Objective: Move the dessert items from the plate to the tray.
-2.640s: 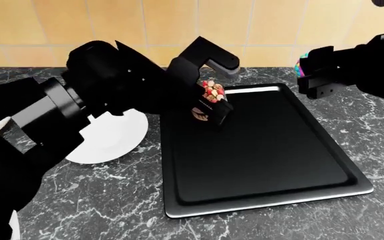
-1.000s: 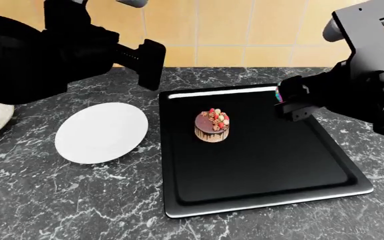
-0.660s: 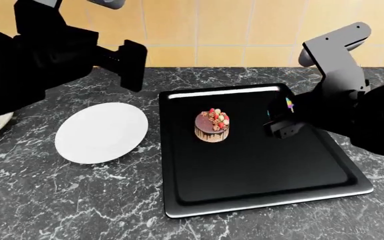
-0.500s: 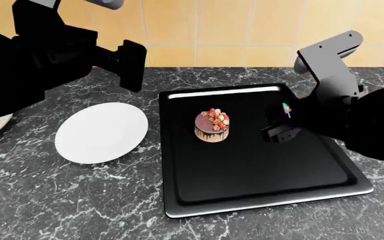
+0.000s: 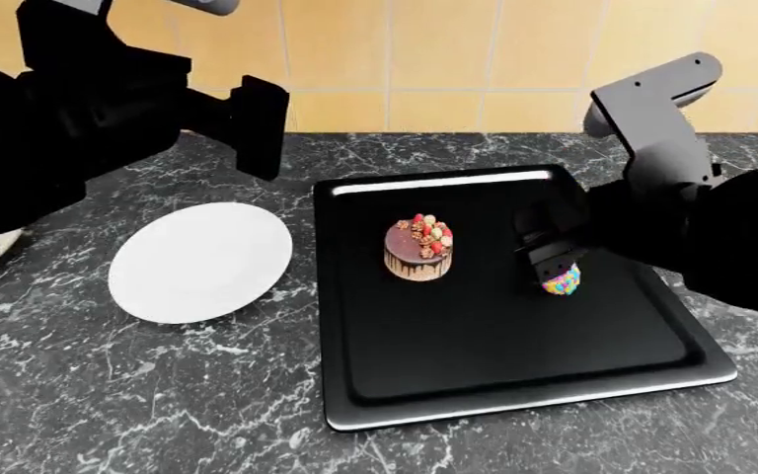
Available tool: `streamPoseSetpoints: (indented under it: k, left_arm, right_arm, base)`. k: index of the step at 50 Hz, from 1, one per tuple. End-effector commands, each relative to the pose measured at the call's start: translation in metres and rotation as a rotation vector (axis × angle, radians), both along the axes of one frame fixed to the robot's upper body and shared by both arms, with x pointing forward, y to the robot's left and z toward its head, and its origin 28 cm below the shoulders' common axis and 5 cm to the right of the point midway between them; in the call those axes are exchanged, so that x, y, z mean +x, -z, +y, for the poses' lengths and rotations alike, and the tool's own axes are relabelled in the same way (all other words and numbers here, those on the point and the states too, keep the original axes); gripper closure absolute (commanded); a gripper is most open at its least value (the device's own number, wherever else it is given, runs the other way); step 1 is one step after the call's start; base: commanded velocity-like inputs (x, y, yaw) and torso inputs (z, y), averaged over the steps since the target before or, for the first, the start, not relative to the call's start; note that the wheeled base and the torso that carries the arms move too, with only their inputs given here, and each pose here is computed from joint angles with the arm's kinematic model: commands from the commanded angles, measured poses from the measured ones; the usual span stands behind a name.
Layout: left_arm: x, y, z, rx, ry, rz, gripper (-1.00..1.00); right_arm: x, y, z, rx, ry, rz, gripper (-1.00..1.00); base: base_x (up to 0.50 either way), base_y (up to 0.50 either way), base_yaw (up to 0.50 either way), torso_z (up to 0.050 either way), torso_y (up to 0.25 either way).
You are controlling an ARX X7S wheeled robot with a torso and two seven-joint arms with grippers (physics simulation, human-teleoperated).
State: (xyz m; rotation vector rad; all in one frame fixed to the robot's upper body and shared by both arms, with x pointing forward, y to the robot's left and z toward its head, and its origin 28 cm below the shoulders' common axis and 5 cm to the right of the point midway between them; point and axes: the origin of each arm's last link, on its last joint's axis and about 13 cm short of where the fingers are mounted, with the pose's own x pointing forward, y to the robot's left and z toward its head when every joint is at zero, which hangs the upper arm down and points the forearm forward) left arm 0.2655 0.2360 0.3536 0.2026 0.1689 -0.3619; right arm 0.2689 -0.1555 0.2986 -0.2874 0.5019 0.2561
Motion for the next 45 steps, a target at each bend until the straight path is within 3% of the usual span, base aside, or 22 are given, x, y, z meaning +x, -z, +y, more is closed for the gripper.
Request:
streamPoseSetpoints:
  k: [1, 13, 26, 45]
  left_arm:
    - [-0.007, -0.005, 0.004, -0.012, -0.01, -0.019, -1.0]
    - [-0.022, -0.003, 0.009, -0.002, -0.016, -0.051, -1.0]
    - [-0.059, -0.016, 0.017, 0.017, -0.06, -0.099, -1.0]
    - [-0.093, -0.027, 0.034, 0.008, -0.113, -0.19, -1.0]
  right_arm:
    - [-0.012, -0.035, -0.003, 0.053, 0.012, -0.114, -1.0]
    - [-0.038, -0.063, -0.009, 0.112, 0.023, -0.287, -1.0]
    - [-0.065, -0.081, -0.018, 0.114, 0.069, -0.454, -1.0]
    - [-0.083, -0.087, -0.026, 0.105, 0.066, -0.518, -1.0]
  base:
    - [0.0, 0.0, 0.0, 0.0, 0.0]
    - [0.0, 0.0, 0.0, 0.0, 0.0]
    - [0.0, 0.0, 0.0, 0.0, 0.0]
    - [0.0, 0.0, 0.0, 0.0, 0.0]
